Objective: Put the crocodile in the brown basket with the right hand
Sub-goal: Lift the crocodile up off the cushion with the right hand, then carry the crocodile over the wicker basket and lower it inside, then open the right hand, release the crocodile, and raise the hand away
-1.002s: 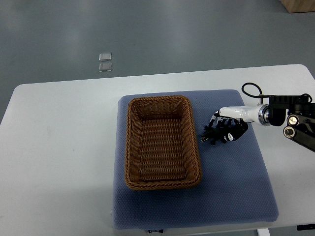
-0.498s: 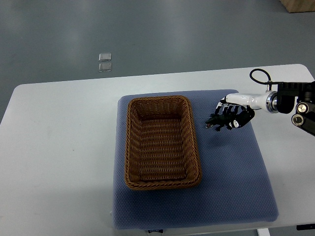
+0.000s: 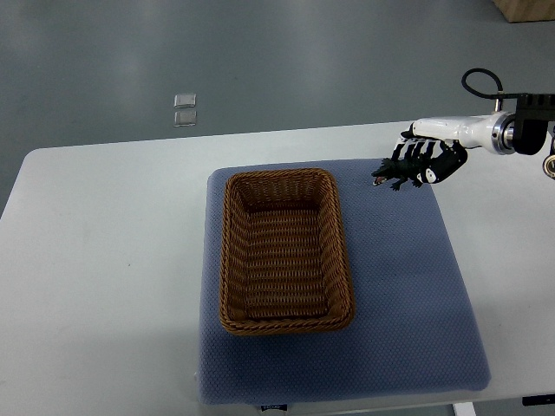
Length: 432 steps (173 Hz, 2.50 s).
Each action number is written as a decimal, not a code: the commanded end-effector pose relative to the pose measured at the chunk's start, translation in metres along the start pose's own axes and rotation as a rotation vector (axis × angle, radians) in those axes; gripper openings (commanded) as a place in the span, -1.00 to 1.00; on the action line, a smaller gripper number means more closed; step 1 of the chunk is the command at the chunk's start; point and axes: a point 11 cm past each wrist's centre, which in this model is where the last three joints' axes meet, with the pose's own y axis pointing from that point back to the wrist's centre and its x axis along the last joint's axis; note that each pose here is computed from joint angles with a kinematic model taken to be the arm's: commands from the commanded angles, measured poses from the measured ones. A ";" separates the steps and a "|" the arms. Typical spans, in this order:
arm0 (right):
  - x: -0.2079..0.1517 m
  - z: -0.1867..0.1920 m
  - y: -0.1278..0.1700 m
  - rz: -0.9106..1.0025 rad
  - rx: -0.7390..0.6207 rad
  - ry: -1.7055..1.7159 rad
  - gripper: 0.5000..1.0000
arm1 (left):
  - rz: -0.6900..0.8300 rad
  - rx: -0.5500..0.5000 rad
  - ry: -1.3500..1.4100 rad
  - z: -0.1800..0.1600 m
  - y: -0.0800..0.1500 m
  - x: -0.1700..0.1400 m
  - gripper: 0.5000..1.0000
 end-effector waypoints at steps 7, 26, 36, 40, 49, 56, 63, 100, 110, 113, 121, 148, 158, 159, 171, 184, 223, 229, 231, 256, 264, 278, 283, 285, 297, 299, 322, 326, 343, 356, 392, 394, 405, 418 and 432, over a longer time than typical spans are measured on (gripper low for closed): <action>0.009 -0.015 -0.001 -0.002 0.035 0.007 -0.59 | -0.003 -0.001 -0.001 0.001 0.000 -0.001 1.00; 0.015 -0.038 -0.009 -0.003 0.086 0.024 -0.59 | -0.006 -0.001 -0.002 0.001 0.000 -0.001 1.00; 0.013 -0.050 -0.015 -0.012 0.113 0.028 -0.58 | -0.008 0.000 -0.002 0.000 0.000 -0.002 1.00; 0.014 -0.056 -0.017 -0.014 0.126 0.032 -0.59 | -0.008 -0.001 -0.002 0.001 0.000 -0.002 1.00; 0.015 -0.072 -0.023 -0.020 0.159 0.041 -0.59 | -0.008 -0.001 -0.002 0.001 0.000 -0.002 1.00; 0.013 -0.084 -0.028 -0.031 0.184 0.049 -0.59 | -0.008 -0.001 -0.002 0.001 0.000 -0.002 1.00; 0.011 -0.093 -0.031 -0.038 0.202 0.054 -0.58 | -0.008 -0.001 -0.001 0.001 0.000 -0.001 1.00; -0.007 -0.140 -0.053 -0.088 0.293 0.079 -0.58 | -0.011 -0.002 -0.001 0.001 0.000 -0.002 1.00; -0.016 -0.144 -0.059 -0.113 0.294 0.091 -0.58 | -0.012 -0.002 -0.001 0.001 0.000 -0.003 1.00; -0.020 -0.147 -0.061 -0.122 0.299 0.093 -0.57 | -0.012 -0.002 -0.001 0.001 0.000 -0.003 1.00; -0.025 -0.149 -0.065 -0.132 0.301 0.096 -0.58 | -0.012 -0.002 -0.001 0.001 0.000 -0.003 1.00; -0.040 -0.155 -0.075 -0.151 0.311 0.067 -0.57 | -0.012 -0.002 0.001 0.001 0.000 -0.003 1.00; -0.047 -0.156 -0.079 -0.163 0.312 0.054 -0.57 | -0.012 -0.002 0.001 0.001 0.000 -0.003 1.00; -0.047 -0.156 -0.079 -0.163 0.312 0.054 -0.57 | -0.012 -0.002 0.001 0.001 0.000 -0.003 1.00; -0.054 -0.154 -0.083 -0.175 0.305 0.037 -0.56 | -0.012 -0.001 0.001 0.000 0.000 -0.003 1.00; -0.062 -0.150 -0.087 -0.187 0.296 0.022 -0.53 | -0.012 -0.002 0.001 0.001 0.000 -0.003 1.00; -0.081 -0.153 -0.093 -0.200 0.303 0.001 -0.26 | -0.012 -0.001 0.001 0.000 0.000 -0.003 1.00; -0.082 -0.153 -0.093 -0.201 0.304 -0.002 -0.21 | -0.012 -0.002 0.001 0.001 0.000 -0.003 1.00; -0.083 -0.153 -0.093 -0.200 0.304 -0.003 -0.17 | -0.012 -0.002 0.001 0.001 0.000 -0.003 1.00; -0.086 -0.151 -0.094 -0.204 0.302 -0.009 0.35 | -0.011 -0.002 0.001 0.001 0.000 -0.003 1.00; -0.086 -0.151 -0.094 -0.204 0.301 -0.009 0.47 | -0.011 -0.002 0.001 0.001 0.000 -0.003 1.00; -0.085 -0.149 -0.093 -0.202 0.299 -0.012 0.58 | -0.011 -0.002 0.001 0.001 0.000 -0.003 1.00; -0.083 -0.148 -0.093 -0.199 0.297 -0.013 0.59 | -0.011 -0.002 0.001 0.001 0.000 -0.003 1.00; -0.083 -0.147 -0.093 -0.199 0.295 -0.013 0.59 | -0.011 -0.002 0.001 0.001 0.000 -0.003 1.00; -0.078 -0.146 -0.092 -0.186 0.295 -0.025 0.61 | -0.009 -0.002 0.001 0.001 0.000 -0.002 1.00; -0.077 -0.145 -0.091 -0.183 0.295 -0.026 0.61 | -0.009 -0.002 -0.001 0.001 0.000 -0.002 1.00; -0.045 -0.138 -0.084 -0.101 0.305 -0.093 0.61 | -0.011 -0.002 -0.001 0.001 0.000 -0.003 1.00; -0.039 -0.137 -0.082 -0.083 0.307 -0.105 0.61 | -0.011 -0.002 0.001 0.001 0.000 -0.003 1.00; -0.020 -0.129 -0.076 -0.021 0.323 -0.196 0.61 | -0.012 -0.001 0.001 0.000 0.000 -0.003 1.00; -0.004 -0.119 -0.072 0.038 0.347 -0.328 0.61 | -0.014 -0.002 -0.001 0.001 0.000 -0.003 1.00; 0.019 -0.068 -0.066 0.200 0.361 -0.736 0.61 | -0.014 0.000 -0.001 0.000 0.000 -0.003 1.00; 0.019 -0.065 -0.066 0.206 0.361 -0.761 0.61 | -0.014 0.000 -0.001 0.000 0.000 -0.003 1.00; 0.020 -0.047 -0.064 0.252 0.386 -0.946 0.61 | -0.014 -0.002 -0.001 0.001 0.000 -0.003 1.00; 0.022 -0.031 -0.061 0.293 0.443 -1.163 0.61 | -0.014 -0.002 -0.001 0.001 0.000 -0.003 1.00; 0.022 -0.015 -0.058 0.328 0.507 -1.371 0.62 | -0.012 -0.002 -0.001 0.001 0.000 -0.003 1.00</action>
